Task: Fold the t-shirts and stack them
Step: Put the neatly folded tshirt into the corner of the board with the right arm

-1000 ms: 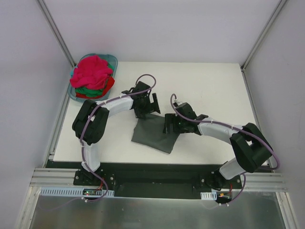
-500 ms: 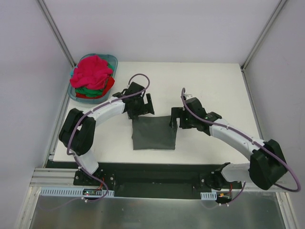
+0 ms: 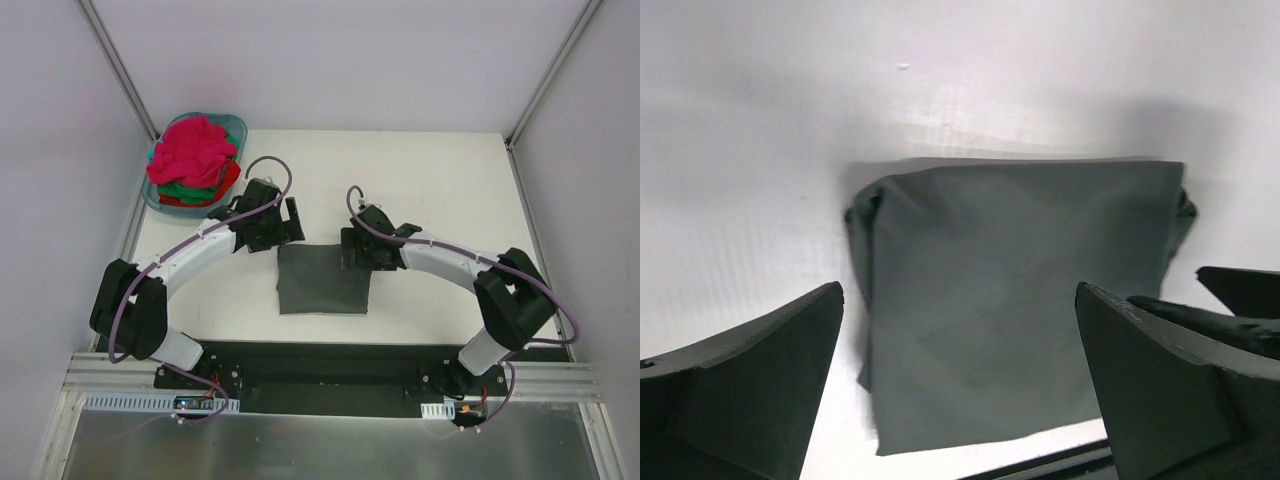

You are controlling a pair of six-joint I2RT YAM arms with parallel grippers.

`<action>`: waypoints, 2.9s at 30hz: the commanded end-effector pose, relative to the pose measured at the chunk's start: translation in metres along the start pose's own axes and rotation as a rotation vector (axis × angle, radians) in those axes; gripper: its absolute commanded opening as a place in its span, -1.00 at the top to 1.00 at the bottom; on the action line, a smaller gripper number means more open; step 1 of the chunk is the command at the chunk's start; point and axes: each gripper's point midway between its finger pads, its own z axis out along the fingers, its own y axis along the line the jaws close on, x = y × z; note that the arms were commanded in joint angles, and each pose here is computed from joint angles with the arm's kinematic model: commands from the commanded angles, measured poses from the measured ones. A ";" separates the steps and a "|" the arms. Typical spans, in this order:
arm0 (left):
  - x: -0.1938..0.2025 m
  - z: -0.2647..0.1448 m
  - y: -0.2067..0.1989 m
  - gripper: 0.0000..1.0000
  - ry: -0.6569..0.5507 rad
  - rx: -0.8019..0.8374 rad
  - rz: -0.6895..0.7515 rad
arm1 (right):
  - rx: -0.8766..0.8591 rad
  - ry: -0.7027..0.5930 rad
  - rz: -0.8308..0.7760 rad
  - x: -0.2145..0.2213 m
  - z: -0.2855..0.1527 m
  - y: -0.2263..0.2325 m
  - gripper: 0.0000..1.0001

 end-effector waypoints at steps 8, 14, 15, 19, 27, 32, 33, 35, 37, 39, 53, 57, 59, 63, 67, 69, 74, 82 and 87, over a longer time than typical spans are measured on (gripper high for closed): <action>-0.002 -0.005 0.043 -0.98 -0.040 -0.095 -0.030 | 0.144 0.068 0.022 0.005 0.038 0.005 -0.48; -0.004 -0.006 0.054 -0.98 -0.049 -0.099 -0.067 | 0.207 0.070 0.013 0.010 0.040 -0.008 0.39; -0.004 -0.007 0.056 -0.98 -0.051 -0.100 -0.073 | 0.205 0.071 0.003 0.009 0.039 -0.009 0.56; -0.006 -0.007 0.062 -0.98 -0.050 -0.092 -0.097 | 0.161 0.048 -0.026 -0.005 0.037 -0.013 0.97; -0.014 -0.018 0.077 -0.98 -0.105 -0.112 -0.110 | 0.162 -0.004 -0.077 -0.050 0.029 -0.049 0.99; -0.019 -0.023 0.084 -0.98 -0.135 -0.131 -0.119 | 0.202 -0.017 -0.075 -0.084 0.030 -0.094 0.99; -0.020 -0.023 0.085 -0.98 -0.137 -0.134 -0.120 | 0.205 -0.009 -0.060 -0.091 0.031 -0.105 0.99; -0.021 -0.023 0.087 -0.98 -0.139 -0.135 -0.123 | 0.216 0.004 -0.072 -0.108 0.033 -0.128 0.99; -0.022 -0.023 0.089 -0.98 -0.141 -0.143 -0.124 | 0.275 0.013 -0.087 -0.123 0.033 -0.157 0.99; -0.024 -0.024 0.093 -0.98 -0.151 -0.157 -0.126 | 0.351 0.041 -0.107 -0.137 0.036 -0.188 0.99; -0.050 -0.026 0.100 -0.98 -0.217 -0.222 -0.118 | 0.256 -0.113 0.074 -0.278 0.071 -0.326 0.99; -0.054 -0.020 0.098 -0.98 -0.197 -0.230 -0.110 | 0.173 -0.208 0.177 -0.302 0.077 -0.349 0.98; -0.055 -0.017 0.098 -0.98 -0.185 -0.234 -0.108 | 0.224 -0.249 0.165 -0.311 0.073 -0.364 0.93; -0.057 -0.013 0.095 -0.98 -0.169 -0.230 -0.108 | 0.308 -0.328 0.090 -0.327 0.059 -0.385 0.80; -0.058 -0.009 0.091 -0.98 -0.157 -0.219 -0.116 | 0.329 -0.357 0.079 -0.336 0.058 -0.393 0.79; -0.059 -0.008 0.090 -0.98 -0.152 -0.216 -0.114 | 0.308 -0.381 0.087 -0.343 0.057 -0.396 0.79; -0.063 -0.013 0.090 -0.98 -0.172 -0.223 -0.117 | 0.232 -0.434 0.118 -0.351 0.055 -0.400 0.68; -0.066 -0.016 0.088 -0.98 -0.185 -0.217 -0.120 | 0.295 -0.475 0.188 -0.355 0.040 -0.411 0.22; -0.063 -0.016 0.089 -0.98 -0.180 -0.213 -0.127 | 0.323 -0.536 0.173 -0.372 0.005 -0.408 0.08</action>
